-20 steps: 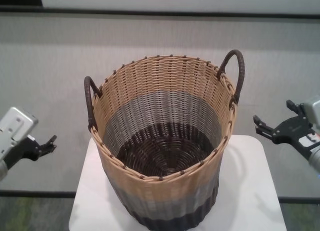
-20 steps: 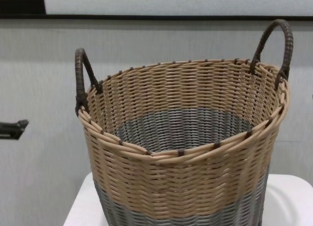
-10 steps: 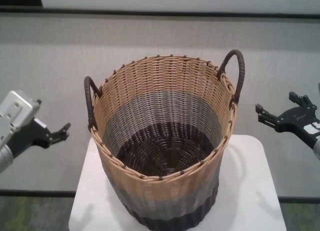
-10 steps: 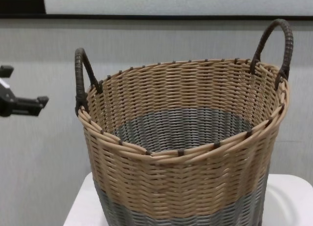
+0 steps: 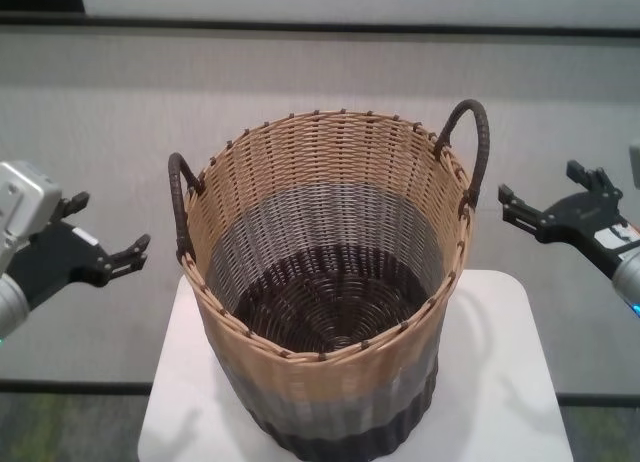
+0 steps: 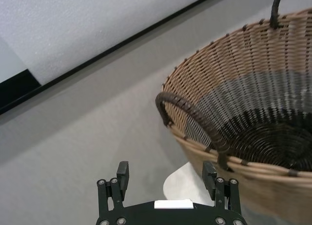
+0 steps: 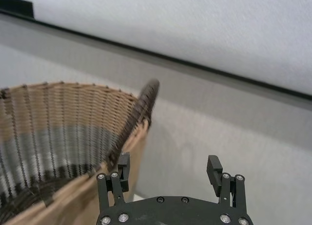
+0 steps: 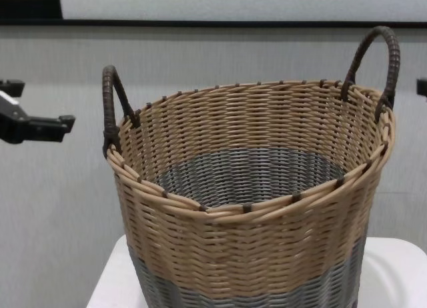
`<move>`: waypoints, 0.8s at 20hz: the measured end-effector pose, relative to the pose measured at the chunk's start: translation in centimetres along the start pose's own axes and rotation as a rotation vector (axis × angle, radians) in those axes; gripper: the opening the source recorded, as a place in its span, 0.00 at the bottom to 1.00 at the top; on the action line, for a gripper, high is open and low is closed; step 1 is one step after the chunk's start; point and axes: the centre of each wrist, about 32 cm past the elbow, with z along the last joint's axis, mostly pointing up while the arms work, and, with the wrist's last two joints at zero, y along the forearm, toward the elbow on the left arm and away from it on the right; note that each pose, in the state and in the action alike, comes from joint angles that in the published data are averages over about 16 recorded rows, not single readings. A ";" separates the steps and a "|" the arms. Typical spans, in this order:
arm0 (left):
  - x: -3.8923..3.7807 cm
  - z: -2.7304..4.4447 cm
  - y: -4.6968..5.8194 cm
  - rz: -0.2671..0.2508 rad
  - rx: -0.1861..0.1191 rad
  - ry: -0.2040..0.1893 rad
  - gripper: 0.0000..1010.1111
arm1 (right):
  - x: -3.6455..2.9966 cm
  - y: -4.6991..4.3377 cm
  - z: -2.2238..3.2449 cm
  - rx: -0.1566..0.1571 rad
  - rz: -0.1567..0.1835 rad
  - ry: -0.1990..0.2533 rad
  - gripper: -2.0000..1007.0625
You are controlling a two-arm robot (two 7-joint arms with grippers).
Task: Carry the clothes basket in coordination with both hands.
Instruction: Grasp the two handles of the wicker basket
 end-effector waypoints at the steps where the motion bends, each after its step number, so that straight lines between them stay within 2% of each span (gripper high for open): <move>1: 0.01 0.07 -0.1 -0.003 -0.005 0.006 0.99 | -0.07 0.13 0.11 0.006 0.001 0.000 1.00; 6: 0.01 0.47 -0.7 -0.017 -0.028 0.021 0.99 | -0.30 0.83 0.48 0.030 0.008 -0.001 1.00; 11: 0.02 0.88 -1.5 -0.038 -0.047 0.026 0.99 | -0.34 1.55 0.57 0.041 0.013 0.005 1.00; 16: 0.16 1.08 -2.5 -0.066 -0.059 0.067 0.99 | -0.32 2.24 0.55 0.045 0.014 0.011 1.00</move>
